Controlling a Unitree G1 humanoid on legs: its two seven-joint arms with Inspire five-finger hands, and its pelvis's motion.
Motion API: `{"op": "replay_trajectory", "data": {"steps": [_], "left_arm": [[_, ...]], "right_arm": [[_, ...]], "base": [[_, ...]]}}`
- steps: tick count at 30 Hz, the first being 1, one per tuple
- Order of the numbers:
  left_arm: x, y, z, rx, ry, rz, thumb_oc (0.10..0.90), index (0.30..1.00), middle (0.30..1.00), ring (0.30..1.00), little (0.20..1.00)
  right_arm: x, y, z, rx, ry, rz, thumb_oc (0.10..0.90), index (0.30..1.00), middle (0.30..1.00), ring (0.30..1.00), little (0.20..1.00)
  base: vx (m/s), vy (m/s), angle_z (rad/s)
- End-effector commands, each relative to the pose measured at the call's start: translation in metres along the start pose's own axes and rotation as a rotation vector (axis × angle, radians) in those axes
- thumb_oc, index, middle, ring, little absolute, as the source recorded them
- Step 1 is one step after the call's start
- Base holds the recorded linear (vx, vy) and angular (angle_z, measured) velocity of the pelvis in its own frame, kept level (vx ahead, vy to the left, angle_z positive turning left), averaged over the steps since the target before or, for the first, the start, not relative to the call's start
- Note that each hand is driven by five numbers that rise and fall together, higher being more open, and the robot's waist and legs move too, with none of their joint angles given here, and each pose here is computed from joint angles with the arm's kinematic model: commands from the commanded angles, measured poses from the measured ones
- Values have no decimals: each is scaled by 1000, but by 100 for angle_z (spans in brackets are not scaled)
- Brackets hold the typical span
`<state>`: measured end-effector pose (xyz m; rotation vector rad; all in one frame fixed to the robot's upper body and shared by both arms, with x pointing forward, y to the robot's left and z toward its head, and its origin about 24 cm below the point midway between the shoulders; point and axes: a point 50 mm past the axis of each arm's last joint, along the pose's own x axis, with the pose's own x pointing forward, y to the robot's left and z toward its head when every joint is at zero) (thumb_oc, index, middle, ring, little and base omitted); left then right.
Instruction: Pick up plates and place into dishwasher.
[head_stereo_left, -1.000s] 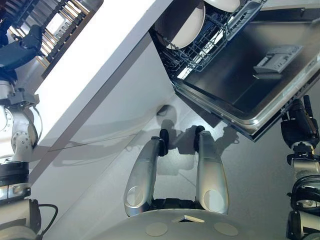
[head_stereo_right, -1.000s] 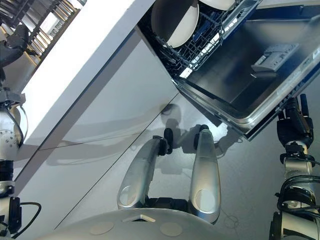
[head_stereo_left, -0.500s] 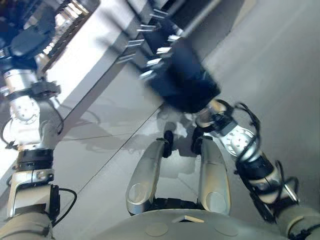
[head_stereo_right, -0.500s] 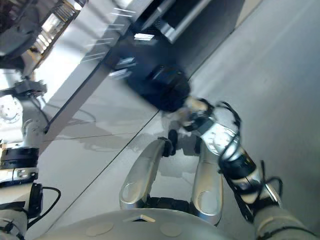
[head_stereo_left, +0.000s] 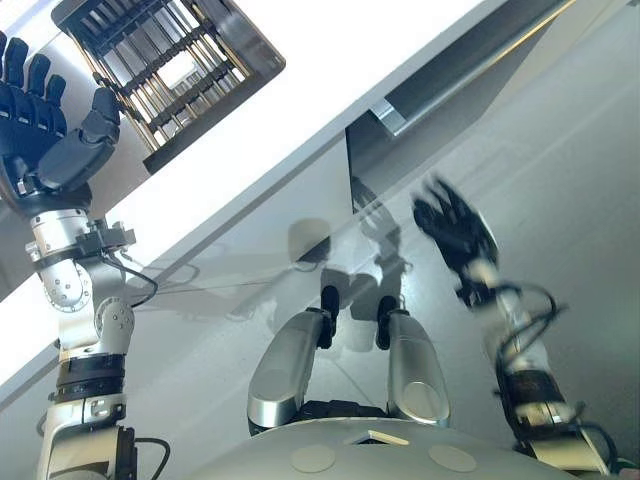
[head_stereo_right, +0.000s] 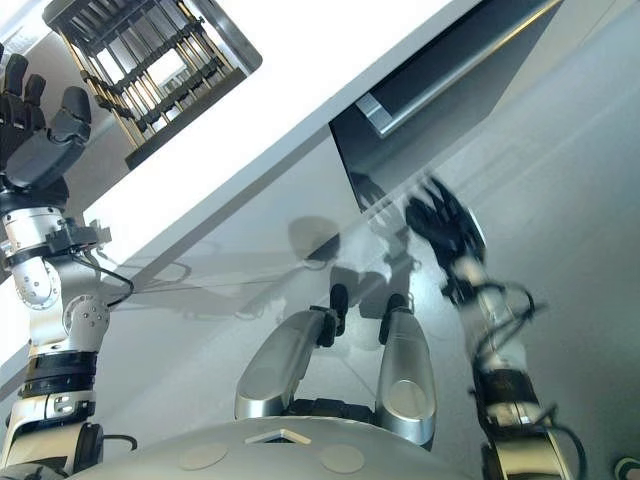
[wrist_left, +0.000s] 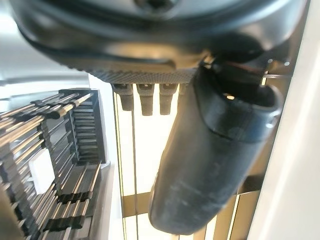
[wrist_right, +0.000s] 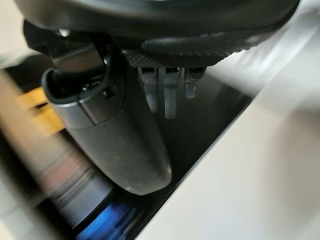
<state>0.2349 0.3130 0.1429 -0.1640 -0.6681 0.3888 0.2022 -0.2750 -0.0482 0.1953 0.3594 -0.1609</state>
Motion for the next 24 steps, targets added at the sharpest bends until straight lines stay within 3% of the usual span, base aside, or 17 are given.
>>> {"op": "replay_trajectory", "data": {"steps": [1,14,16,24], "left_arm": [[-22,13,-19,21,99,33,800,900,900,900,900],[-20,21,-43,-12,206,99,800,900,900,900,900],[-23,20,-52,-16,248,112,800,900,900,900,900],[-33,24,-65,-29,328,132,800,900,900,900,900]], "right_arm": [[-1,14,21,-95,-209,85,800,900,900,900,900],[-43,-42,-80,-156,339,-229,800,900,900,900,900],[-56,-45,-101,-206,486,-210,800,900,900,900,900],[-73,-44,-125,-313,690,-148,800,900,900,900,900]], "base": [[23,-61,-8],[-17,-46,3],[-15,-30,14],[-1,-4,1]]}}
